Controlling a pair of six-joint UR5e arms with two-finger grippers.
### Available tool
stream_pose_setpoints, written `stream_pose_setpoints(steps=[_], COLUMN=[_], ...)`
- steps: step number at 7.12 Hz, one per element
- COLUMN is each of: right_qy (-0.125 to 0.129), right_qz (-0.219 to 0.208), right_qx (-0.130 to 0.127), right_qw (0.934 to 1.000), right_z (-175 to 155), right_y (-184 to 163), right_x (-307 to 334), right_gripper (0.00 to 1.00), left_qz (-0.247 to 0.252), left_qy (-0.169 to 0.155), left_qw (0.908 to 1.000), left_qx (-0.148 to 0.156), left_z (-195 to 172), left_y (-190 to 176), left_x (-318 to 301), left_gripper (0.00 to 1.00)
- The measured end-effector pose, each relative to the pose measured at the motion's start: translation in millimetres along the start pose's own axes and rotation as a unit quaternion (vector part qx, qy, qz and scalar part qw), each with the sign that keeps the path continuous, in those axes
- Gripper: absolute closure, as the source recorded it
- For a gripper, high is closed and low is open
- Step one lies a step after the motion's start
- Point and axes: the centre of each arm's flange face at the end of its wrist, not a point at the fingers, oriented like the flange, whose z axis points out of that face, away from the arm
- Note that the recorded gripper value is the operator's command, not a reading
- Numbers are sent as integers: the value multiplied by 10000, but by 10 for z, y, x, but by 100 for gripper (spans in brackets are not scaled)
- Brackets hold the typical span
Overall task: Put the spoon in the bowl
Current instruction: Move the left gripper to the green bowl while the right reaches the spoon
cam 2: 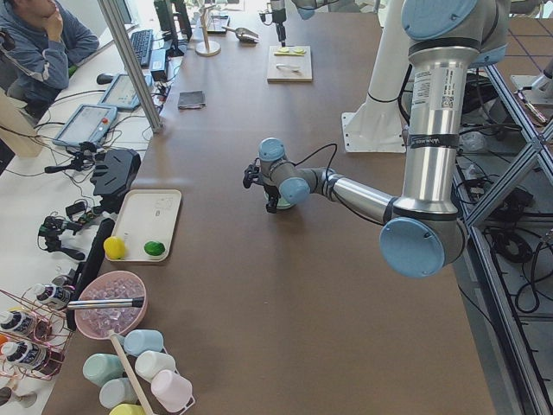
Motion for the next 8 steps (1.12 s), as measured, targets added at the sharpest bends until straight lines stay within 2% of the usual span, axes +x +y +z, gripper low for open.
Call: stream_pose_setpoints(steps=[1,3,5,7,8], right_qy=[-3,0,-24,-2,93], right_qz=[11,27,346,806,1021], right_qx=[-3,-16,-41,-69,-28], right_qw=[10000,10000,9994,9967,9947], right_z=[4,21,64,157,238], right_y=[-1,-9,-65,-121,-134], right_x=[-7,-28,-148,-332,-421], right_gripper=[1,1,2,3,7], left_qz=[-6,-9,-39,-449,-755], left_qy=[1,21,171,382,397], left_qw=[10000,10000,9998,9979,9960], left_qx=[-8,6,127,275,256], left_z=[8,-6,-157,-361,-483], left_y=[4,-3,-69,-349,-598], left_x=[2,31,246,746,1192], left_gripper=[100,100,100,100,100])
